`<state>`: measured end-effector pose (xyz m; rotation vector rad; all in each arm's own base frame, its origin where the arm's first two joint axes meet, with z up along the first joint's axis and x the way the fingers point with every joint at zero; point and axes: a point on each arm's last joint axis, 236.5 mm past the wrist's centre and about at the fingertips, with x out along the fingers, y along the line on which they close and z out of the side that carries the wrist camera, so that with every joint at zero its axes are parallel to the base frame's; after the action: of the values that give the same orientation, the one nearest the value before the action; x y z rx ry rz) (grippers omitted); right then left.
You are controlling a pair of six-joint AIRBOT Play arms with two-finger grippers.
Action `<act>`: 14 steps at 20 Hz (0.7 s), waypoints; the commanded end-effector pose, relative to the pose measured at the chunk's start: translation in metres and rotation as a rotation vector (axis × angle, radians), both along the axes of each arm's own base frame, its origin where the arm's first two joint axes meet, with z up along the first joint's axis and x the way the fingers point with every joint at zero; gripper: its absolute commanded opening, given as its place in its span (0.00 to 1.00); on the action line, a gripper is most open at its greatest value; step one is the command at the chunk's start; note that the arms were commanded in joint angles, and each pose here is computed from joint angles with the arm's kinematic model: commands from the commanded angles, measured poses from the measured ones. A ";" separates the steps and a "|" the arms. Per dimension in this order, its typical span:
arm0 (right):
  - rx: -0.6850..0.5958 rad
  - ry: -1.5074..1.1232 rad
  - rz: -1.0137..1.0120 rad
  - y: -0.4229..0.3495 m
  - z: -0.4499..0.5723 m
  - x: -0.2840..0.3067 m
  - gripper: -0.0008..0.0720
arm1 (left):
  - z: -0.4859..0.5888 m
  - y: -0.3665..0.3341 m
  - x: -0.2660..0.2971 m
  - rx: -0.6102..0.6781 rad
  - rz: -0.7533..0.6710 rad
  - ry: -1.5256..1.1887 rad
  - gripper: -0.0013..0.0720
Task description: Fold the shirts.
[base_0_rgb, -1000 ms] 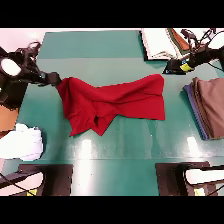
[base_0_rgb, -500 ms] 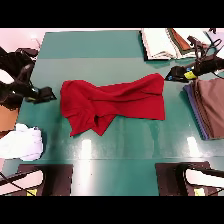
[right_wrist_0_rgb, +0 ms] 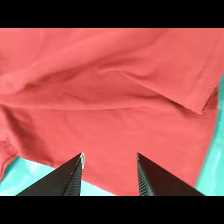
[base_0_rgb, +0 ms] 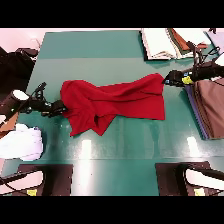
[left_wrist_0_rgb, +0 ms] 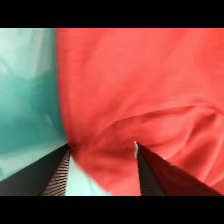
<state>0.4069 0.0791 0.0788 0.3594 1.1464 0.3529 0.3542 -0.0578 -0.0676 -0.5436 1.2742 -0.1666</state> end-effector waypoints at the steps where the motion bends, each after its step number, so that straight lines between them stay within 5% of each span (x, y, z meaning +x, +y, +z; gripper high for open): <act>1: 0.030 0.001 0.002 0.006 0.003 -0.001 0.53 | -0.001 -0.014 0.012 -0.003 -0.001 -0.050 0.66; 2: 0.029 0.014 0.010 0.007 0.002 -0.004 0.53 | 0.003 -0.013 0.015 -0.005 0.006 -0.058 0.47; 3: 0.022 0.033 0.013 0.003 -0.001 -0.009 0.53 | 0.010 -0.010 0.019 -0.006 0.004 -0.065 0.14; 4: 0.023 0.058 0.020 -0.001 -0.005 -0.015 0.53 | 0.019 -0.007 0.023 -0.009 -0.002 -0.073 0.06; 9: 0.019 0.218 -0.137 -0.056 -0.062 -0.071 0.54 | 0.083 0.011 0.043 0.053 -0.066 -0.195 0.05; 10: 0.013 0.260 -0.175 -0.069 -0.076 -0.087 0.56 | 0.093 0.011 0.044 0.058 -0.066 -0.220 0.05; 12: 0.057 0.351 -0.255 -0.083 -0.104 -0.114 0.76 | 0.100 0.011 0.043 0.060 -0.067 -0.238 0.05; 14: 0.087 0.413 -0.289 -0.086 -0.128 -0.132 0.73 | 0.099 0.010 0.041 0.055 -0.071 -0.229 0.05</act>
<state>0.3069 0.0039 -0.0172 0.5994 1.3960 0.1321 0.3963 -0.0493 0.0223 -0.4373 1.0841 -0.2383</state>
